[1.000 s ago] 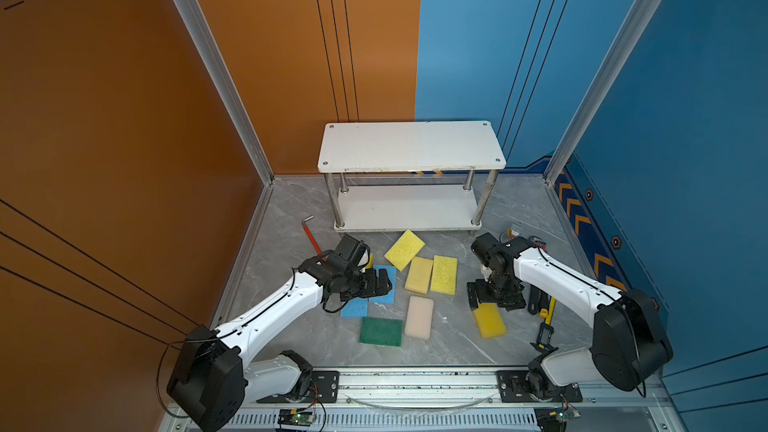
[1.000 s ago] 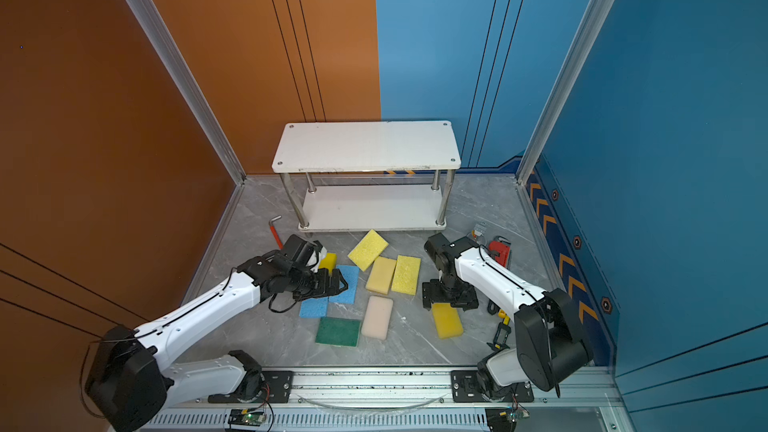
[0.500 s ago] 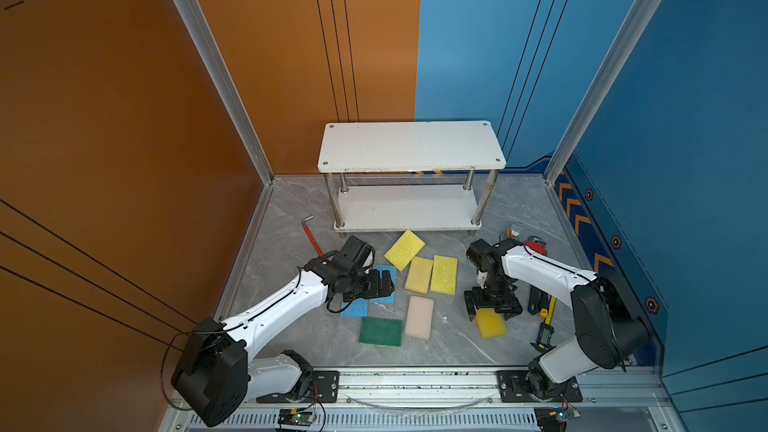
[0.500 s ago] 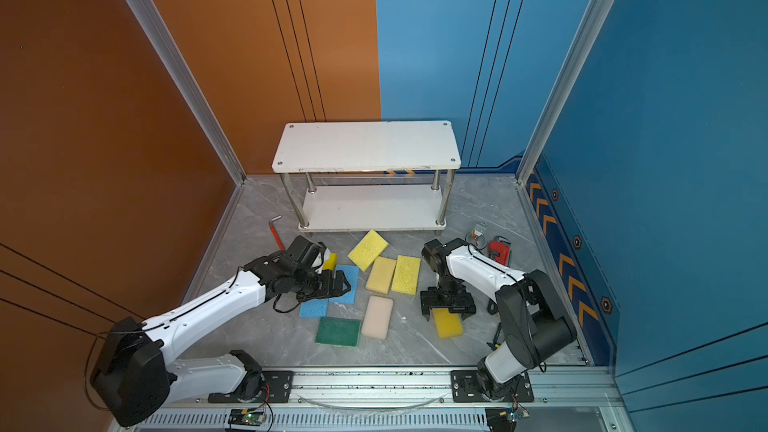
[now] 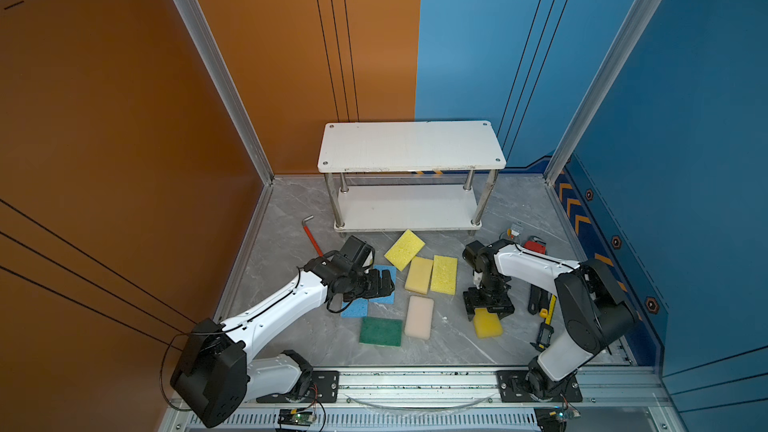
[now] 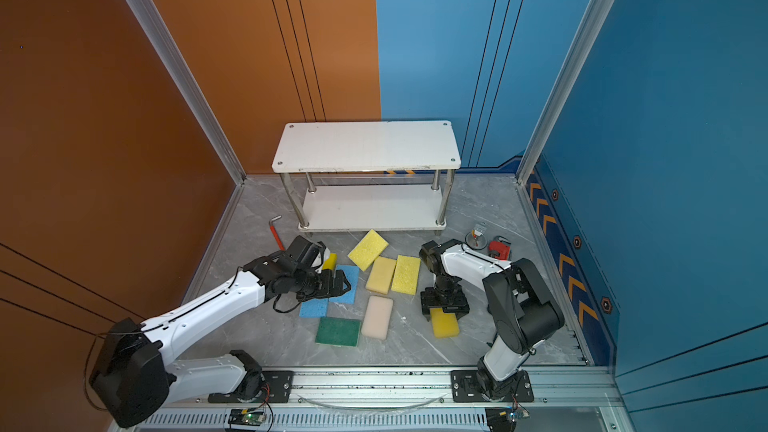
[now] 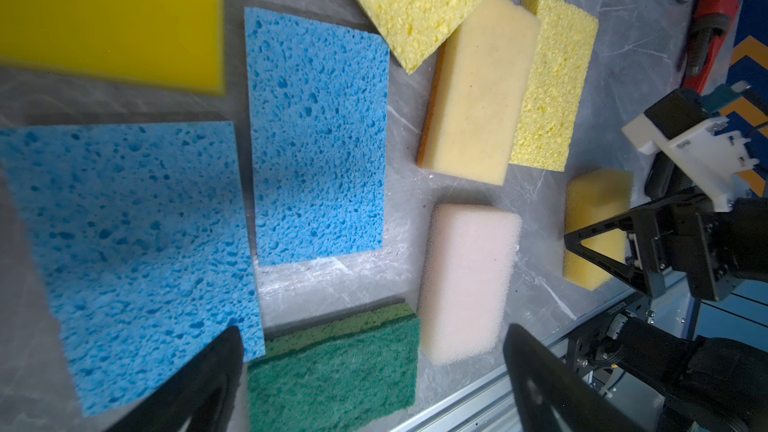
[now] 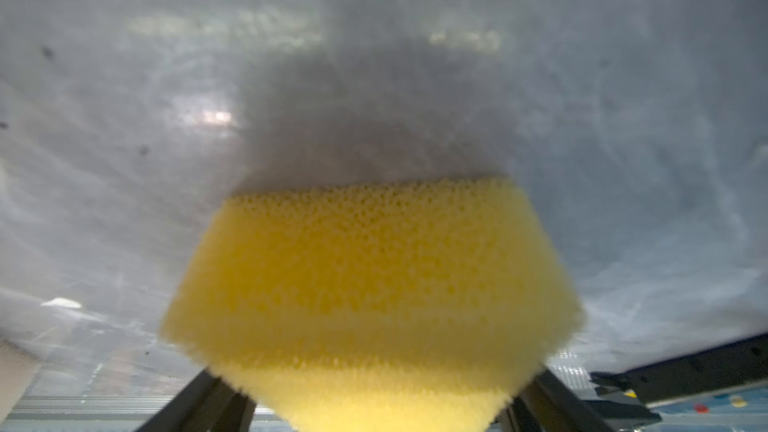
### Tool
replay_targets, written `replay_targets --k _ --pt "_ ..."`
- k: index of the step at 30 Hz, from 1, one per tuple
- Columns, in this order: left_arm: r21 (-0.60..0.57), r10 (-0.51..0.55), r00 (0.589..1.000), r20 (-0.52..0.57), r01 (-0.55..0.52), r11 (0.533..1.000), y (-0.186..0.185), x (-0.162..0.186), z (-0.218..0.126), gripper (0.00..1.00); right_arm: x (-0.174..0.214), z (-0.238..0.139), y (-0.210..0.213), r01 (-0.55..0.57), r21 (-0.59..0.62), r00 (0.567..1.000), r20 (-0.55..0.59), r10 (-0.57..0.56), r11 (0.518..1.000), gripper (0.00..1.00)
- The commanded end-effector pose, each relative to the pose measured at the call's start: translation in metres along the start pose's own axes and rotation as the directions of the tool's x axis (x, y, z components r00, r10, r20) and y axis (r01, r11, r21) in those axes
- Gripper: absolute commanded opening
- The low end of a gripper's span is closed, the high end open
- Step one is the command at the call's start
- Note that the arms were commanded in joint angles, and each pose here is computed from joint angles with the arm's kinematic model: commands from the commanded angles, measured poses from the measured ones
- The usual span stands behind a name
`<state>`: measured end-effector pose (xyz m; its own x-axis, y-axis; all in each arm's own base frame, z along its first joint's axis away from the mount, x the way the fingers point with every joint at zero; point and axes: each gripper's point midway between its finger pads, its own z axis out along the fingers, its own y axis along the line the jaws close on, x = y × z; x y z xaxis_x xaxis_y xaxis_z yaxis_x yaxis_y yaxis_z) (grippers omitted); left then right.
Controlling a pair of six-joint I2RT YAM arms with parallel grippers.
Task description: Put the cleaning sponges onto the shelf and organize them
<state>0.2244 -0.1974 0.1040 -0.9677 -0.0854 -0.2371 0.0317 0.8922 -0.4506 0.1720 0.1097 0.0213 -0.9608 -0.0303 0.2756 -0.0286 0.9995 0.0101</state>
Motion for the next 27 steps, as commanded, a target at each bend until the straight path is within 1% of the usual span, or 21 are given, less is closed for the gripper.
replay_targets --k 1,3,8,14,17,23,26,27 --pt "-0.013 0.004 1.0 0.007 -0.004 1.0 0.001 0.0 0.0 0.98 0.0 0.004 -0.001 -0.004 -0.002 1.0 -0.009 0.004 1.0 0.77" --pt "-0.015 0.004 1.0 0.009 -0.004 1.0 0.002 0.0 0.0 0.98 0.0 0.003 -0.001 -0.008 -0.004 1.0 -0.006 0.008 1.0 0.73" --pt "-0.015 0.001 1.0 0.029 0.0 1.0 0.002 -0.002 -0.004 0.98 -0.005 -0.007 0.002 -0.016 -0.021 0.999 0.037 0.017 1.0 0.69" --pt "-0.02 -0.003 0.998 0.068 0.004 1.0 0.003 -0.008 -0.01 0.98 -0.014 -0.028 0.009 -0.049 -0.058 0.993 0.102 0.055 0.997 0.69" --pt "-0.008 0.002 0.996 0.09 -0.001 1.0 0.0 -0.013 -0.015 0.98 -0.021 -0.047 0.015 -0.061 -0.089 0.986 0.15 0.074 0.994 0.7" --pt "0.025 0.0 0.989 0.15 -0.004 1.0 -0.005 -0.021 -0.025 0.98 -0.04 -0.082 0.037 -0.103 -0.197 0.967 0.21 0.144 0.975 0.7" --pt "0.063 -0.028 0.984 0.175 0.017 0.998 -0.005 -0.022 -0.028 0.98 -0.051 -0.101 0.05 -0.118 -0.254 0.953 0.243 0.181 0.96 0.7" --pt "0.088 -0.052 0.981 0.186 0.036 0.995 -0.005 -0.023 -0.029 0.98 -0.056 -0.107 0.055 -0.123 -0.279 0.948 0.252 0.196 0.952 0.7"
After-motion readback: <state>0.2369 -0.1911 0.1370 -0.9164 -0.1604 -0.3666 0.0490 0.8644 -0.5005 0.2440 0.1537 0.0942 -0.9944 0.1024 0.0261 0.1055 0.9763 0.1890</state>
